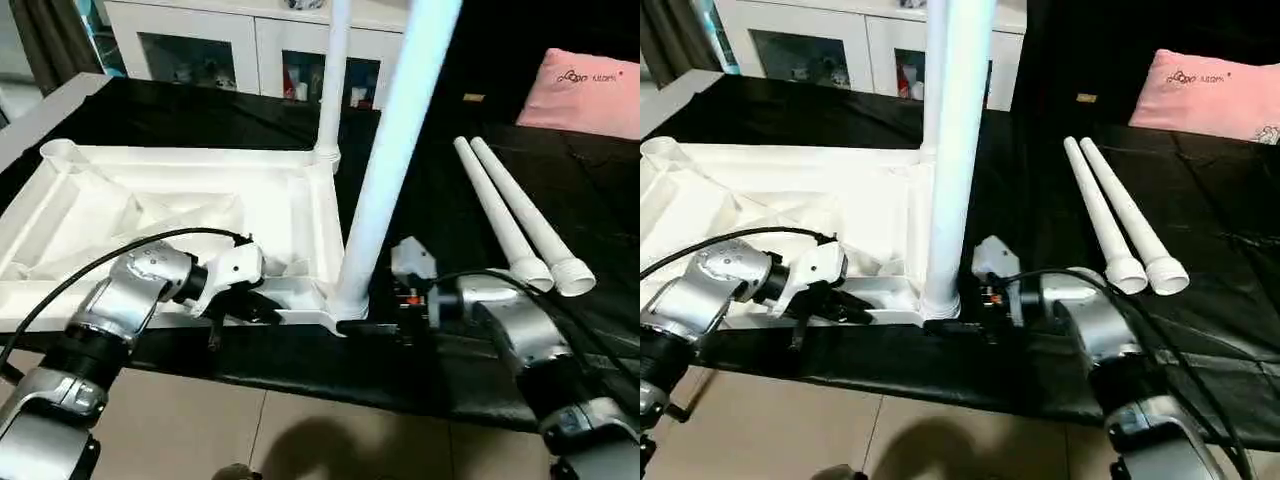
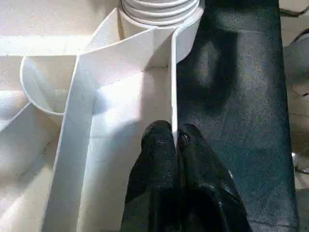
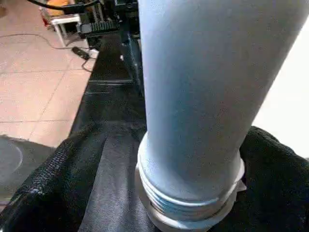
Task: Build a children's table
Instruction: Rotate leg to tighten
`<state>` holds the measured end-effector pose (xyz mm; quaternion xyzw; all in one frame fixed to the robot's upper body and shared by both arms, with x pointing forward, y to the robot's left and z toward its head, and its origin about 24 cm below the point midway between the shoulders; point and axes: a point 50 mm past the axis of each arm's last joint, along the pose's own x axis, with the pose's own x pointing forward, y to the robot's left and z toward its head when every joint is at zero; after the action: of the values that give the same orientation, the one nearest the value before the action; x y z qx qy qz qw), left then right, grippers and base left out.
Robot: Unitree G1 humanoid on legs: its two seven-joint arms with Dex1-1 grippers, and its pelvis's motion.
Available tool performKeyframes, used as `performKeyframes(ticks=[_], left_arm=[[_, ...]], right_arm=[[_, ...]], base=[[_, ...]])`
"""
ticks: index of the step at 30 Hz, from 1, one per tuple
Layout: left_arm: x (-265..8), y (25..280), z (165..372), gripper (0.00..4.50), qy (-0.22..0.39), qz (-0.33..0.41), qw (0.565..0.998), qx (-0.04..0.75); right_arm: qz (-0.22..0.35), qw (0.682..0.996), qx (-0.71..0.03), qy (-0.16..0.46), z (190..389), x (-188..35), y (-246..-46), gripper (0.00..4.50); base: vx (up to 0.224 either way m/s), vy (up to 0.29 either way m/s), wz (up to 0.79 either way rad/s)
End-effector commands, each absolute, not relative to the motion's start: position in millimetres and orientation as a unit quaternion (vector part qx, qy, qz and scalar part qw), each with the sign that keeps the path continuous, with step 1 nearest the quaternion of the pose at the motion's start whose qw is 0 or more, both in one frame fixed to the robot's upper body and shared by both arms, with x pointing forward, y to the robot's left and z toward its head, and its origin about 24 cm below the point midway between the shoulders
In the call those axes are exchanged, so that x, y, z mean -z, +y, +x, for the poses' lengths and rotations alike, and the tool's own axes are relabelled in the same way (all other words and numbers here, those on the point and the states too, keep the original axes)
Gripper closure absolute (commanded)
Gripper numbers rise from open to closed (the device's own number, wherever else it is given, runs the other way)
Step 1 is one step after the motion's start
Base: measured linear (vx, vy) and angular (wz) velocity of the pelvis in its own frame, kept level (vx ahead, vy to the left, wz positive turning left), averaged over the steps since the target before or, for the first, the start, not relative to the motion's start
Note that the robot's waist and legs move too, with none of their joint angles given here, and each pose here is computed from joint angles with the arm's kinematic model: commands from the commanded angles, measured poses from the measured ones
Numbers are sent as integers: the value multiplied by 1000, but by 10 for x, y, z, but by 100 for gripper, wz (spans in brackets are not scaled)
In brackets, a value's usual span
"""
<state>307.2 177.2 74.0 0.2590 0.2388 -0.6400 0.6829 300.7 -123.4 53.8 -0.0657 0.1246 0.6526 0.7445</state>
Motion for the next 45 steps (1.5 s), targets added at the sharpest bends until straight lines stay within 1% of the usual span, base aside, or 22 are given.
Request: performKeyframes(ticks=[1, 2, 3, 7, 11, 15, 17, 19, 22, 24, 25, 26, 29, 30, 32, 35, 36, 39, 40, 41, 44, 45], left_arm=[[-679, 1818, 3027, 450, 262, 262, 673, 640], [-678, 1818, 3020, 450, 263, 263, 672, 640], [-679, 1817, 3015, 450, 263, 263, 672, 640], [-672, 1782, 3008, 450, 262, 262, 669, 644], [-663, 1744, 3010, 450, 261, 262, 666, 648], [-672, 1728, 3029, 450, 260, 263, 665, 649], [-673, 1725, 3033, 450, 260, 263, 665, 649], [-676, 1715, 3042, 450, 259, 262, 666, 649], [-674, 1704, 3054, 450, 259, 259, 669, 647], [-674, 1701, 3058, 450, 259, 258, 670, 646], [-671, 1671, 3087, 450, 258, 247, 681, 640], [-671, 1671, 3087, 450, 258, 247, 681, 640], [-701, 1569, 3202, 450, 249, 225, 718, 609], [-727, 1515, 3262, 450, 241, 214, 738, 593], [-757, 1462, 3316, 450, 233, 203, 755, 578], [-868, 1274, 3489, 450, 215, 161, 806, 528], [-876, 1260, 3499, 450, 214, 159, 809, 524], [-966, 1100, 3605, 450, 200, 140, 838, 488], [-984, 1066, 3621, 450, 197, 137, 842, 483], [-1020, 981, 3660, 450, 189, 130, 853, 469], [-1030, 929, 3683, 450, 185, 132, 858, 461], [-1030, 928, 3683, 450, 185, 132, 858, 461]], right_arm=[[-69, 734, -663, 129, 3008, -540, -1227, 22], [-66, 733, -665, 132, 3008, -531, -1235, 22], [-64, 732, -665, 132, 3012, -527, -1239, 44], [-58, 732, -666, 133, 3012, -536, -1292, 73], [-54, 734, -664, 135, 3000, -534, -1354, 113], [-52, 733, -664, 140, 2985, -504, -1372, 131], [-51, 732, -664, 141, 2980, -495, -1368, 163], [-48, 730, -666, 144, 2961, -467, -1350, 165], [-42, 730, -666, 147, 2946, -442, -1333, 190], [-40, 731, -666, 147, 2942, -437, -1328, 193], [-31, 736, -660, 147, 2923, -414, -1306, 194], [-31, 736, -660, 147, 2923, -414, -1306, 194], [-12, 778, -609, 152, 2984, -368, -1261, 199], [-9, 800, -581, 152, 3026, -347, -1239, 201], [-4, 818, -554, 154, 3066, -325, -1210, 203], [8, 884, -436, 171, 3238, -236, -1100, 203], [10, 888, -426, 172, 3251, -232, -1092, 203], [33, 930, -316, 183, 3382, -193, -1005, 204], [42, 935, -298, 187, 3403, -187, -983, 205], [48, 945, -259, 195, 3444, -181, -918, 205], [55, 947, -252, 194, 3468, -203, -828, 205], [55, 946, -252, 194, 3468, -203, -827, 205]], base=[[0, 0, 0], [0, 0, 0], [0, 0, 0], [0, 0, 0], [0, 0, 0], [0, 0, 0], [0, 0, 0], [0, 0, 0], [0, 0, 0], [0, 0, 0], [0, 0, 0], [0, 0, 0], [0, 0, 0], [0, 0, 0], [0, 0, 0], [0, 0, 0], [0, 0, 0], [0, 0, 0], [0, 0, 0], [0, 0, 0], [0, 0, 0], [0, 0, 0]])
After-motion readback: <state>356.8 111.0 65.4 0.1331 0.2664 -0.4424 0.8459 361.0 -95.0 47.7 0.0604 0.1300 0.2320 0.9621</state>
